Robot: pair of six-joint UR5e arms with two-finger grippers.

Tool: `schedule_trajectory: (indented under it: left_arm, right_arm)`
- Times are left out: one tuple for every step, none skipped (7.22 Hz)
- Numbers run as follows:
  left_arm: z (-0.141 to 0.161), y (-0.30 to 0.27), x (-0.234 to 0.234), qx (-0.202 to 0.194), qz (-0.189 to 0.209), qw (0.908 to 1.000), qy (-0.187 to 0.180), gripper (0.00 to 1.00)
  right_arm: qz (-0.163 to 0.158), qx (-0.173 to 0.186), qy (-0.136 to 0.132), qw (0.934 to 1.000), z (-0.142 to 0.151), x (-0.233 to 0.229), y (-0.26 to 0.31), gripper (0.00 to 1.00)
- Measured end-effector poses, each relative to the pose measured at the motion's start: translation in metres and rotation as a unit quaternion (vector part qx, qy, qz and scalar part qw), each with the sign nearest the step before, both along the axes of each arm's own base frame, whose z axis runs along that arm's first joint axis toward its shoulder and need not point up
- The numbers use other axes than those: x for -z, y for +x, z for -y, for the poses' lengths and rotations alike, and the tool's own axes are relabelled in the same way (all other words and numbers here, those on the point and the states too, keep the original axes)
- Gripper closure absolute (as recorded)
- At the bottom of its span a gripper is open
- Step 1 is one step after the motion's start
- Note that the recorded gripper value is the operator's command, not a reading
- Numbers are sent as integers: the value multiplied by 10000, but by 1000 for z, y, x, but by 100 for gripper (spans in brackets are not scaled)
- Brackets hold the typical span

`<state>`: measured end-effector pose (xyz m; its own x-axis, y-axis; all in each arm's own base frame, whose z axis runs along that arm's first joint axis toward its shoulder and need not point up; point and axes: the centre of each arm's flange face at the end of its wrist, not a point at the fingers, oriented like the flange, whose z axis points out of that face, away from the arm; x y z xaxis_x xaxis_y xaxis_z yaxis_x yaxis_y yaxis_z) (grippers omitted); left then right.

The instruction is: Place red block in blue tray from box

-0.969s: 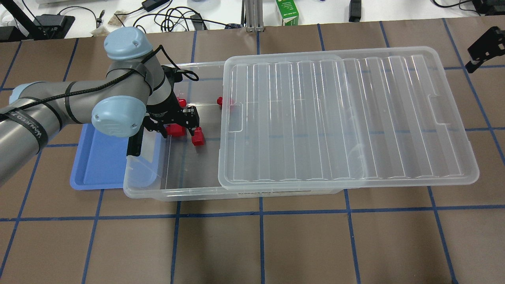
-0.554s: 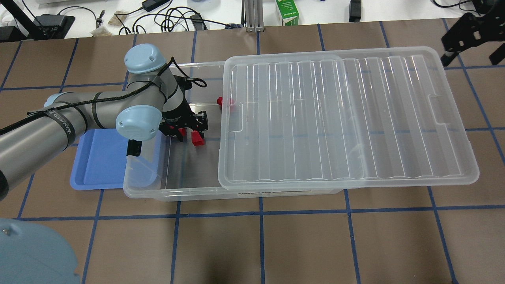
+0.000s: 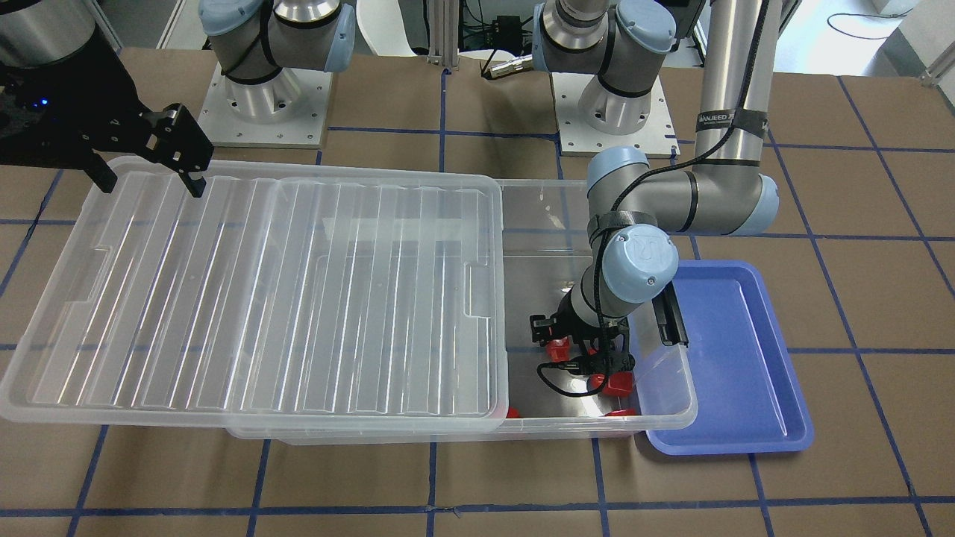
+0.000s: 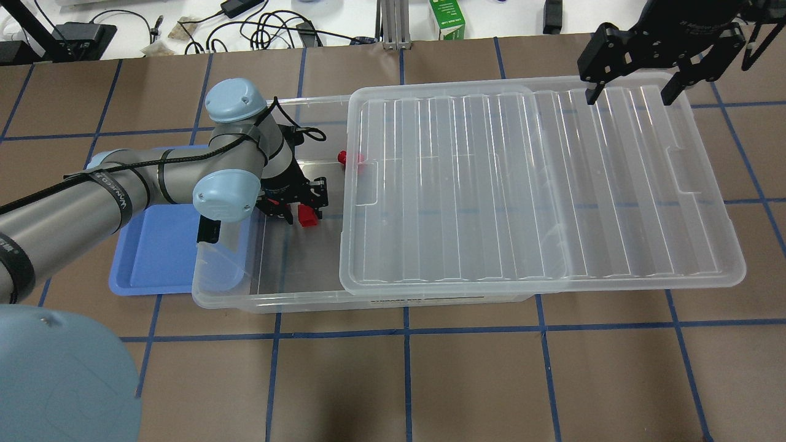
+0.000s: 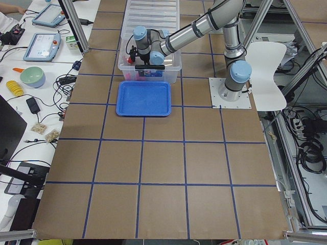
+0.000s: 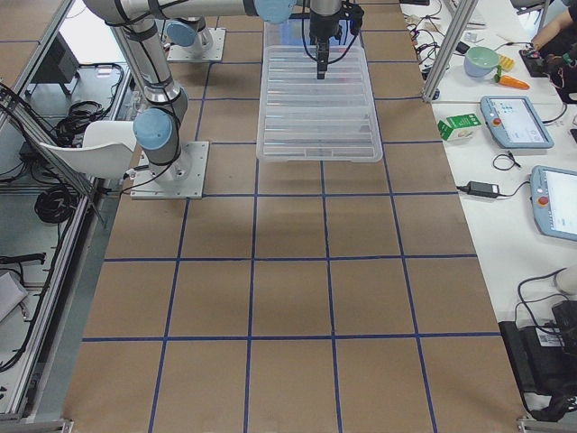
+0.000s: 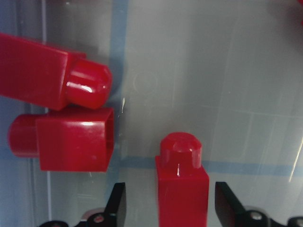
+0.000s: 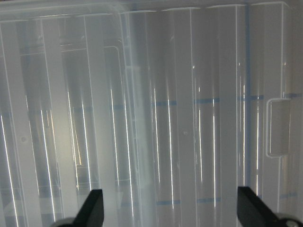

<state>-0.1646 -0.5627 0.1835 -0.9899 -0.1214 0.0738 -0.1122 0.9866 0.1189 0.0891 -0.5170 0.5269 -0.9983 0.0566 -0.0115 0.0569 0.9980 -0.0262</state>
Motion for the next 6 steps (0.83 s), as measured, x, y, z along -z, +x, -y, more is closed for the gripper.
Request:
schedule_trajectory:
  left_arm:
    - [1,-2,1,8,5,10000,-4,100]
    - [2,-2,0,21,18,10000,-36,100]
    - [4,-2,-6,36,36,9999,-108,100]
    - [9,-3,-20,46,38,9997,-223,100]
    - [15,-2,-42,45,39,9995,-302,100]
    - [23,0,-72,36,65,9995,-294,100]
  right_arm:
    - [9,-6,4,10000,1,2,2,0]
    - [17,-13,-7,10000,1,3,3,0]
    - [20,-16,-18,10000,2,5,3,0]
    - [20,-16,-34,10000,2,6,4,0]
    - [20,-9,-46,10000,2,6,4,0]
    - [24,0,-48,10000,2,6,4,0]
